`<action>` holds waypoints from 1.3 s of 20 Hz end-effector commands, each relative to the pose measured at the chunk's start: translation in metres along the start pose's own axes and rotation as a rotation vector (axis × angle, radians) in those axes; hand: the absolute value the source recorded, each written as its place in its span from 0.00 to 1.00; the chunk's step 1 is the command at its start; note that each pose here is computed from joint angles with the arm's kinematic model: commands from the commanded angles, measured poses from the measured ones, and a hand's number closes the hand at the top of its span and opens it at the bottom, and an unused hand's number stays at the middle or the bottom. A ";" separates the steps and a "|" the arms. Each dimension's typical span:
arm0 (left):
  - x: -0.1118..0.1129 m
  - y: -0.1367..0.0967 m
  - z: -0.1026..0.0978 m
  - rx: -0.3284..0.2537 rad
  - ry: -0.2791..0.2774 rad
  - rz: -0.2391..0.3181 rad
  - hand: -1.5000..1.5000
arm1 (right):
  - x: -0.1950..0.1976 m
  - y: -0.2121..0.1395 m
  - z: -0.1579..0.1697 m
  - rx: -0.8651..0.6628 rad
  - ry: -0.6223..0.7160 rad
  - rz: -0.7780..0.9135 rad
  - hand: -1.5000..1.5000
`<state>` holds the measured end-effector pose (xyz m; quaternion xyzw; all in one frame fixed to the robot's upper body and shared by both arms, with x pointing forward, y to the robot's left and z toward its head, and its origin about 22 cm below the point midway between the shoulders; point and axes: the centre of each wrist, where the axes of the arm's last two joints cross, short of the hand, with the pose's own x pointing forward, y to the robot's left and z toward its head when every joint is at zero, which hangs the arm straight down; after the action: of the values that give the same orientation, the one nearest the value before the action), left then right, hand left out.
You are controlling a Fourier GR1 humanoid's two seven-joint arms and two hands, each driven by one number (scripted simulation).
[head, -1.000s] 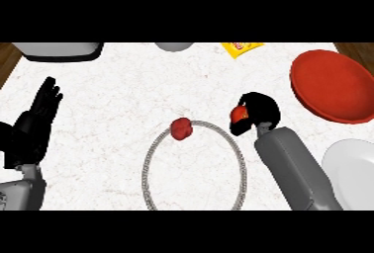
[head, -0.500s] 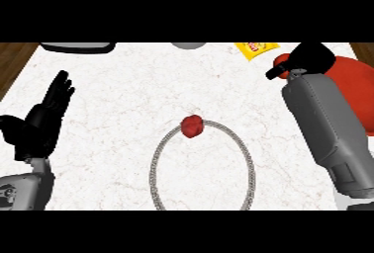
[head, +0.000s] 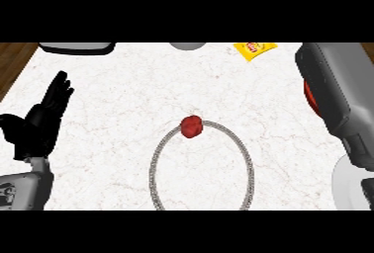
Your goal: Pick the tomato from the placemat and place it in the bowl
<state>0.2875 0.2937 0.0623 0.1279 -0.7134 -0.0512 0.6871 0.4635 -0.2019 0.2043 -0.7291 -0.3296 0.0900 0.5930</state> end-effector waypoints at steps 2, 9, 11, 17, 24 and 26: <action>-0.006 0.003 0.004 0.008 -0.002 -0.009 0.50 | 0.000 -0.007 -0.017 -0.076 0.211 -0.089 1.00; 0.003 0.022 -0.002 0.057 -0.001 -0.010 0.50 | -0.058 0.018 -0.064 -0.080 0.213 -0.196 1.00; 0.001 -0.005 0.000 0.035 0.027 0.011 0.50 | -0.073 0.031 -0.070 -0.064 0.227 -0.216 1.00; -0.003 0.016 0.017 0.037 0.021 0.007 0.50 | -0.131 0.060 -0.099 -0.090 0.251 -0.220 1.00; 0.004 -0.007 0.004 -0.011 -0.006 0.015 0.50 | -0.163 0.074 -0.111 -0.087 0.260 -0.213 1.00; 0.001 0.005 0.007 0.027 0.004 0.001 0.50 | -0.187 0.081 -0.120 0.176 0.442 -0.040 1.00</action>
<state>0.2814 0.2970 0.0615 0.1344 -0.7130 -0.0428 0.6869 0.4261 -0.3889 0.1243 -0.7035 -0.2811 -0.0532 0.6506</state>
